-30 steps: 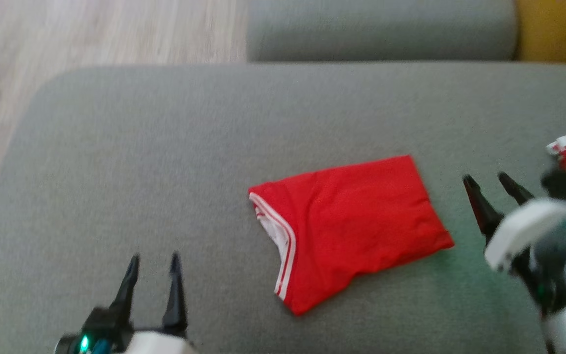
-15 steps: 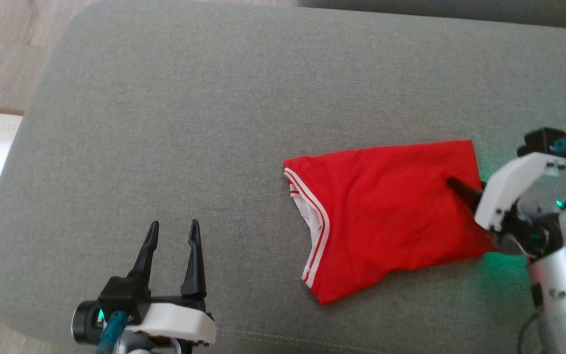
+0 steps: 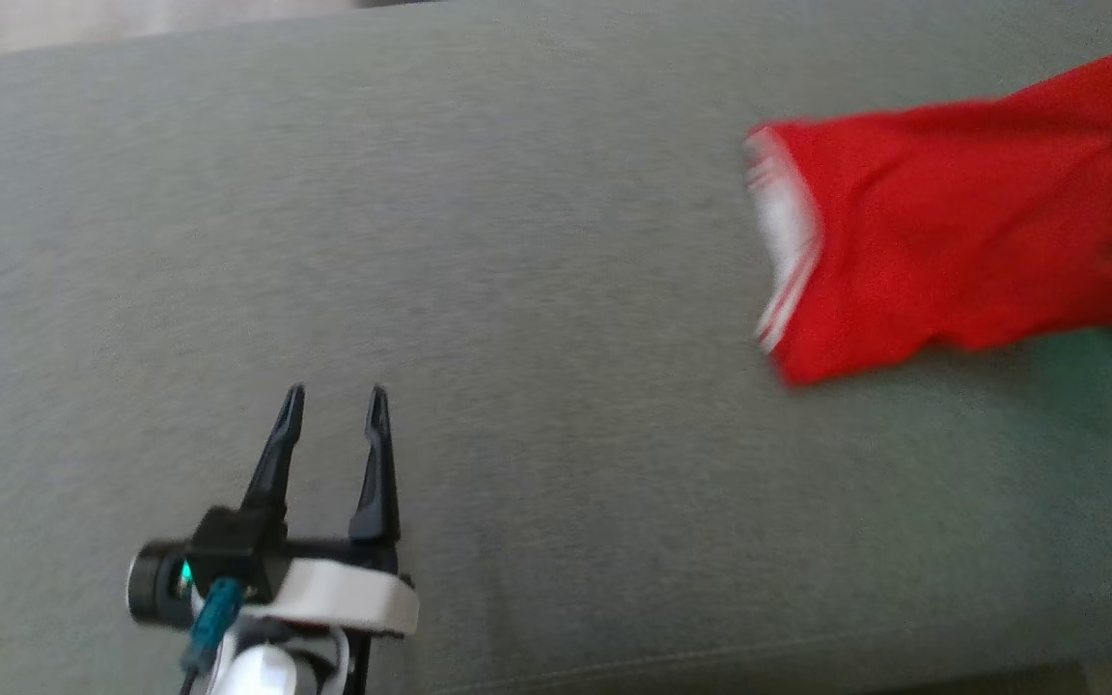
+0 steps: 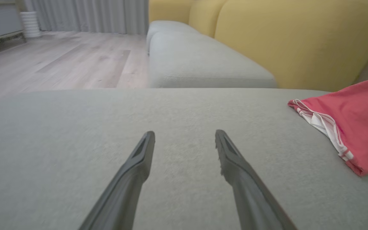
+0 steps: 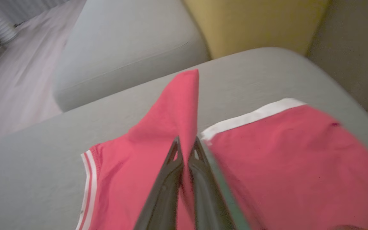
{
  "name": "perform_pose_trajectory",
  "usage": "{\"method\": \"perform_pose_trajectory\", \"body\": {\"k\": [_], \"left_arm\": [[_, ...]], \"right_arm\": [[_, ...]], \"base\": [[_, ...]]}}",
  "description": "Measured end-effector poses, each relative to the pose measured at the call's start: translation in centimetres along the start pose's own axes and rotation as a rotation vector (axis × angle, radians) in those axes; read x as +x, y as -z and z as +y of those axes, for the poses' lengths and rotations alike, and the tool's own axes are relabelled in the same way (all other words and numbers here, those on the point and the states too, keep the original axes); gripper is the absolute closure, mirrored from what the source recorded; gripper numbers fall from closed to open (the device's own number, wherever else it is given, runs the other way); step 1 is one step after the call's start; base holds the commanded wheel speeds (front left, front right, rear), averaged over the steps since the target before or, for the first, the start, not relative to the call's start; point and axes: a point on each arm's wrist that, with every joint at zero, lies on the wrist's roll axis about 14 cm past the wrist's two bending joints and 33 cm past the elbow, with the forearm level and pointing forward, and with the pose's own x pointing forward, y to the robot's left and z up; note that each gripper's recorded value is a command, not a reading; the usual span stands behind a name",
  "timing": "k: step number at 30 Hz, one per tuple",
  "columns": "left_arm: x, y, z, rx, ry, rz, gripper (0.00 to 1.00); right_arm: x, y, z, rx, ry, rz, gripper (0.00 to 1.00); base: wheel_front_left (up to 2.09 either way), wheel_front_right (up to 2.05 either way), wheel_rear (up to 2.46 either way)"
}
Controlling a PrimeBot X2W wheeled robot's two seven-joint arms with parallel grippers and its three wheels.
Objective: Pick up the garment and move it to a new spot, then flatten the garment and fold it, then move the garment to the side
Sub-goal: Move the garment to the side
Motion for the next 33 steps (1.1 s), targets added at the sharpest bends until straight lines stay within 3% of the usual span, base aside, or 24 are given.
{"method": "perform_pose_trajectory", "body": {"k": [6,16,17,18,19,23,26,30,33], "left_arm": [[2.3,0.5,-2.8,-0.002,0.103,0.0,0.0],[2.1,1.9,-2.2,-0.004,0.089,0.04,0.0],[2.1,2.0,-2.1,-0.004,0.086,0.043,0.0],[2.1,2.1,-2.0,-0.002,0.084,0.046,0.0],[2.1,2.2,-2.0,0.001,0.082,0.048,0.0],[2.2,2.0,-1.8,0.005,0.075,0.043,0.0],[2.1,1.3,-1.8,0.009,0.072,0.022,0.0],[1.3,0.1,-1.6,-0.002,0.056,-0.005,0.0],[0.2,-0.9,-1.0,-0.007,0.026,-0.026,0.0]], "right_arm": [[-2.2,-2.3,-7.6,0.038,0.184,-0.076,1.0],[-0.8,-5.0,-9.5,-0.035,0.274,-0.14,1.0],[-0.7,-5.0,-10.0,-0.05,0.295,-0.134,0.93],[-0.6,-4.8,-10.5,-0.063,0.316,-0.121,0.51],[-0.6,-4.7,-10.9,-0.076,0.333,-0.11,0.0],[-1.1,-5.2,-11.5,-0.138,0.37,-0.13,0.0],[-2.2,-7.8,-10.6,-0.2,0.361,-0.235,0.0],[-4.6,-11.0,-7.2,-0.308,0.281,-0.409,0.0],[-6.6,-10.3,-4.2,-0.329,0.18,-0.481,0.0]], "base": [[0.0,0.0,0.0],[0.0,0.0,0.0],[0.0,0.0,0.0],[0.0,0.0,0.0],[0.0,0.0,0.0],[0.0,0.0,0.0],[0.0,0.0,0.0],[0.0,0.0,0.0],[0.0,0.0,0.0]]}}
